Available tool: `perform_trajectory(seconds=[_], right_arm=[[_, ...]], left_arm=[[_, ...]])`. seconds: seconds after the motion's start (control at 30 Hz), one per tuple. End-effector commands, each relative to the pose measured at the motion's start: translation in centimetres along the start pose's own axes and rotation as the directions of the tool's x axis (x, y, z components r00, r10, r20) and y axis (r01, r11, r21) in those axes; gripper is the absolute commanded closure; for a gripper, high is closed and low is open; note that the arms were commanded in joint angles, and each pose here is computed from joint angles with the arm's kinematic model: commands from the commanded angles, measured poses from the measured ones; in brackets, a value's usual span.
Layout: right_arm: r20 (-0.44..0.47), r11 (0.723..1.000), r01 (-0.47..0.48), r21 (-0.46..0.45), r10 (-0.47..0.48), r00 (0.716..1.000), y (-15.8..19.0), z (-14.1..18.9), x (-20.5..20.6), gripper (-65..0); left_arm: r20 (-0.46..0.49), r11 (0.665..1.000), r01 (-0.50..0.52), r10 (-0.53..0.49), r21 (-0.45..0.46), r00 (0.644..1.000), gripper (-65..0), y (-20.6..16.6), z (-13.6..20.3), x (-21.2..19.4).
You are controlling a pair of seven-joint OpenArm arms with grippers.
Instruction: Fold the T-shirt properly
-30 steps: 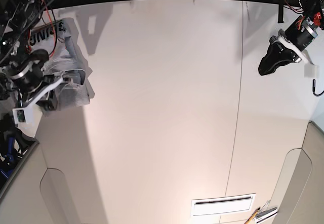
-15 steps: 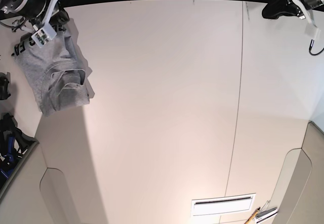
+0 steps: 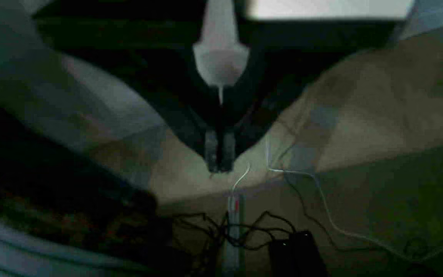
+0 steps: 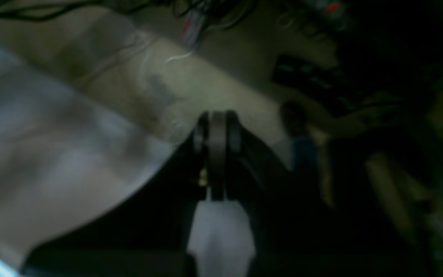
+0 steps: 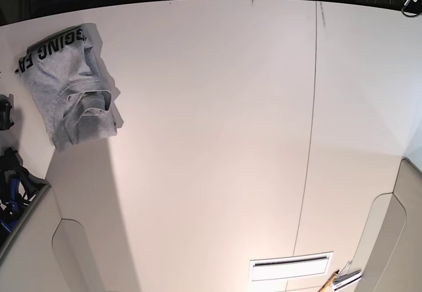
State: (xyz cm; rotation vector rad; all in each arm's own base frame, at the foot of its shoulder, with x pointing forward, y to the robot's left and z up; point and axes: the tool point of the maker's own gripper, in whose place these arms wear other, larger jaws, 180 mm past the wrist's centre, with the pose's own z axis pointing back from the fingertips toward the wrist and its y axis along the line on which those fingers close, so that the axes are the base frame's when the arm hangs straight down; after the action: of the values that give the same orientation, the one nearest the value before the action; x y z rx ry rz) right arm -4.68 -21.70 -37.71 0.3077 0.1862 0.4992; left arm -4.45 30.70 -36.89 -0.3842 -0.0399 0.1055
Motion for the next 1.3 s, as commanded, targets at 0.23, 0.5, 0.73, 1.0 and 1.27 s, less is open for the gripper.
perform_trajectory(seconds=[0.23,0.5,0.73,1.0,1.27], right_arm=[[-0.174,0.965,0.139,0.22,-0.101,0.979,2.9,-5.3,-5.4,0.0],[-0.201,0.966,0.143,0.216,-0.1,0.975,1.7,-13.2,-5.5,0.0],[-0.334,0.97,0.105,0.217,-0.027,0.942,1.3,-17.8,-6.5,0.0],[-0.189,0.979,0.136,0.153,-0.106,0.976,1.9,-22.3,1.7,0.0],[-0.107,0.971,0.132,0.198,-0.113,0.988,5.8,-24.3,8.9,0.0]], left_arm=[[-0.119,0.969,-0.246,0.243,-0.011,0.963,0.0,2.3,-3.0,-7.9],[-0.321,0.976,-0.216,0.195,-0.031,0.927,0.0,0.3,-9.0,-14.4],[-0.25,0.998,0.052,-0.057,-0.028,0.967,0.0,0.3,-14.7,-12.5],[-0.093,0.953,0.293,-0.3,-0.074,0.95,0.0,-3.8,-22.6,-6.3],[-0.108,0.96,0.263,-0.273,-0.098,0.956,0.0,-5.9,-27.7,-3.3]])
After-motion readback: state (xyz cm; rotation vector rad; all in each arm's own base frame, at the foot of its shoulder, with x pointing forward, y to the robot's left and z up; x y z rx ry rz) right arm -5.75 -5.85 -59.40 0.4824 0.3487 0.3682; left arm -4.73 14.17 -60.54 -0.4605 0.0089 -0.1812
